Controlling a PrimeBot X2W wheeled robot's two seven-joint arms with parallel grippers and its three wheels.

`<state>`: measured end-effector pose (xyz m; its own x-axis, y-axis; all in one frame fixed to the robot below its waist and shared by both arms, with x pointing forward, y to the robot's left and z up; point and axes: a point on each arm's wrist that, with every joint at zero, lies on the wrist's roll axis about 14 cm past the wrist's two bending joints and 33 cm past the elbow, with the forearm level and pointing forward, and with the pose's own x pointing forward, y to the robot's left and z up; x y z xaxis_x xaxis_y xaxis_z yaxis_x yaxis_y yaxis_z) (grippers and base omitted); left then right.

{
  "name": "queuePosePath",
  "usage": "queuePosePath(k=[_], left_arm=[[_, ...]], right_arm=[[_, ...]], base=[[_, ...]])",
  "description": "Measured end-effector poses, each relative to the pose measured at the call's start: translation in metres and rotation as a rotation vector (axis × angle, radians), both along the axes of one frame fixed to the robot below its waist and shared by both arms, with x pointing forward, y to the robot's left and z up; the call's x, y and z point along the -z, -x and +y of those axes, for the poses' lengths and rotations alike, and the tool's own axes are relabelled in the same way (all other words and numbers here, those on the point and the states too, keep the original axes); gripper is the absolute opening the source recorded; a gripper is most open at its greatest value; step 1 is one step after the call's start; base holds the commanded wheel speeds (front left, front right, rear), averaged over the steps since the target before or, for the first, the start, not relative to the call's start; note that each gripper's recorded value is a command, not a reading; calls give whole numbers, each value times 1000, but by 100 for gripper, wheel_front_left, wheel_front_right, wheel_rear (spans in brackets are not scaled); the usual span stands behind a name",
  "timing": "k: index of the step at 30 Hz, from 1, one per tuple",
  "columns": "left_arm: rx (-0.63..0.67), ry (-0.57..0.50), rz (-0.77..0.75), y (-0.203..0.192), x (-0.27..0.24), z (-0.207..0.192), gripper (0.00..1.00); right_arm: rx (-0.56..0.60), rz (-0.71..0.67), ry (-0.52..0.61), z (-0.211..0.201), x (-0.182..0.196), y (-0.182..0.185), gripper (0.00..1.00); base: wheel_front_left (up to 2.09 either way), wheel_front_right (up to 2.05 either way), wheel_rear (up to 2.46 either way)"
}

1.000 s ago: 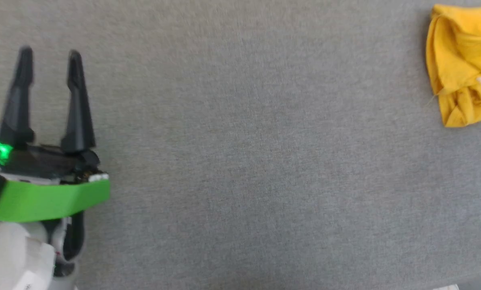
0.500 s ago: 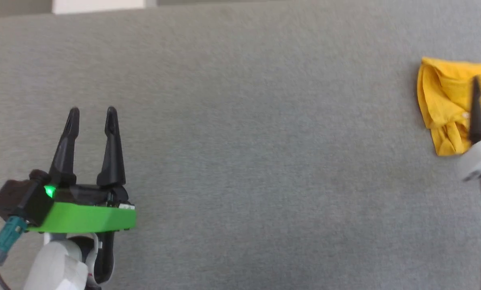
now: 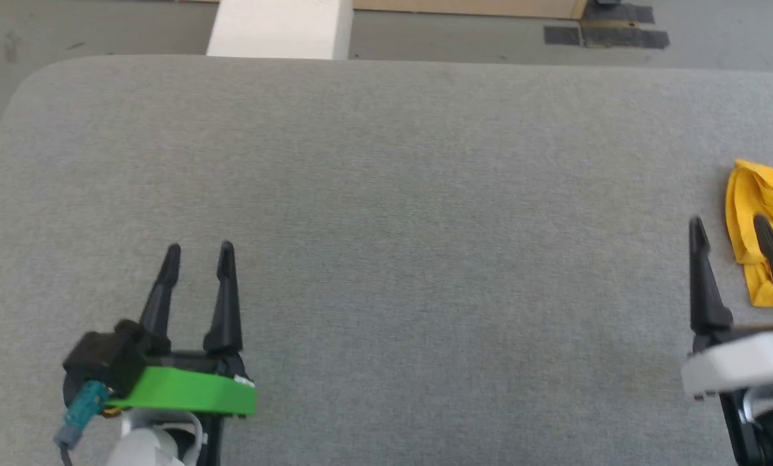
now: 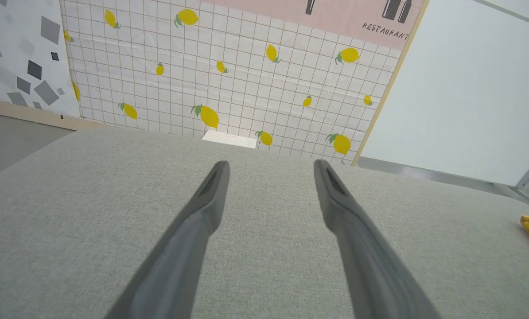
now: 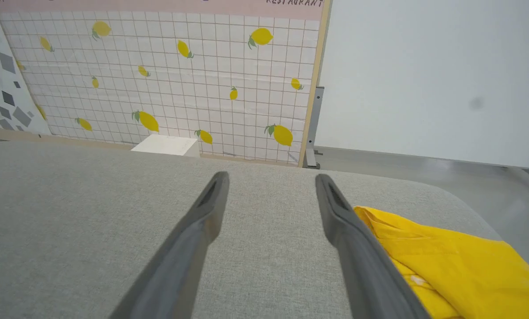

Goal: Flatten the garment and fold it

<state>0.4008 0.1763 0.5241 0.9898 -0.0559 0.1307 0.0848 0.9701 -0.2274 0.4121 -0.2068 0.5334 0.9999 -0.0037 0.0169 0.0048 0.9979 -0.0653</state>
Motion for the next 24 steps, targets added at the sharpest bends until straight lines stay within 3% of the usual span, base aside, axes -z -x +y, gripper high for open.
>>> queuePosePath(k=[14, 15, 24], left_arm=[[-21, -8, 9, 20, 5, -1, 100], [-20, -6, 10, 21, 5, -1, 0], [-18, -7, 8, 21, 3, -1, 0]], right_arm=[[26, 47, -62, -9, 40, 24, 100], [26, 48, -63, -9, 40, 24, 0], [25, 43, -63, -9, 38, 25, 0]], base=[[0, 0, 0], [0, 0, 0], [0, 0, 0]])
